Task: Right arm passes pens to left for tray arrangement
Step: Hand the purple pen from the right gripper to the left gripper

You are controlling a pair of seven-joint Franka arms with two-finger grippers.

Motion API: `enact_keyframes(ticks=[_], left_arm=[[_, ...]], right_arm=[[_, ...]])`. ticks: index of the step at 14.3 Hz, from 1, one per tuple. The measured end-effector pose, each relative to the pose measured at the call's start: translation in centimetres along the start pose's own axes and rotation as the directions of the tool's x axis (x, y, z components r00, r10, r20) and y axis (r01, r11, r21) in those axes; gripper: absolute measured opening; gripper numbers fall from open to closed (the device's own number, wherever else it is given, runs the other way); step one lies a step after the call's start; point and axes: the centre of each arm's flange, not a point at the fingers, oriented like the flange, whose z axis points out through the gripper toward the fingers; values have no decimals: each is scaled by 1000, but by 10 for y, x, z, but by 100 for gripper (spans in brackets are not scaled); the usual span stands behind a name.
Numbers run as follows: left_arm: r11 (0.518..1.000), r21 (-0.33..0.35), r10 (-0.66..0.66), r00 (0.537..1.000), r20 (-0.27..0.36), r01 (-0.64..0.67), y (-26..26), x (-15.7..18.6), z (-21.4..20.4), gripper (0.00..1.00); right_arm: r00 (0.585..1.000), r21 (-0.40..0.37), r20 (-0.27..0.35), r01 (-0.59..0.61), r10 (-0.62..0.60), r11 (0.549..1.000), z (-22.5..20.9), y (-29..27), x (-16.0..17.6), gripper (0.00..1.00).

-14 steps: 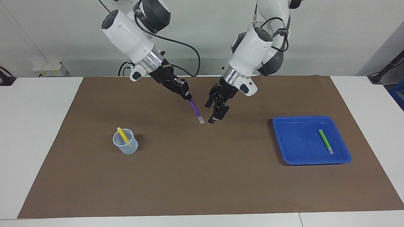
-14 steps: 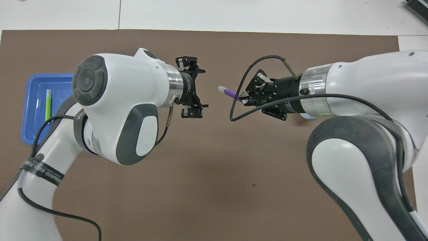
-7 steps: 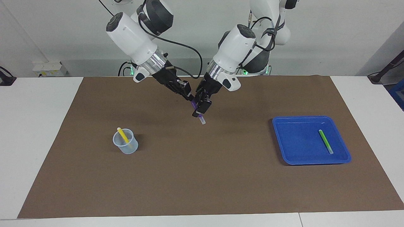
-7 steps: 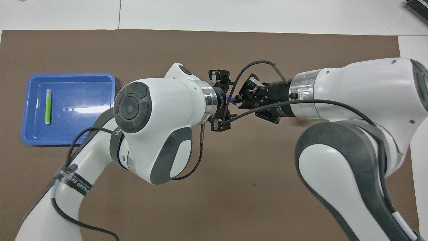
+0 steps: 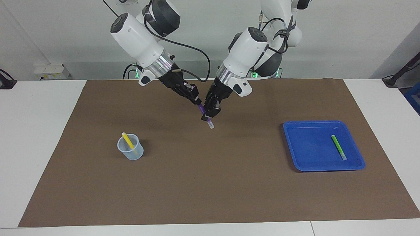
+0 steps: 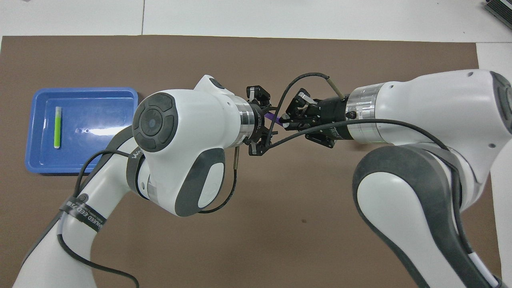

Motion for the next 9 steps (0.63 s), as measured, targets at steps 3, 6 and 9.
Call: enact_keyframes(ticks=[3,6,9], left_arm=[[1000,7,5,1000,-2,-5,-1,0,1,18],[1000,7,5,1000,-2,-5,-1,0,1,18],[1000,6,6,1000,-2,-6,-1,0,0,18]], right_arm=[[1000,7,-7,-1,1,1000,-1,0,1,18],[1000,7,-7,-1,1,1000,-1,0,1,18],[1000,6,-7,0,0,1000,-1,0,1,24]])
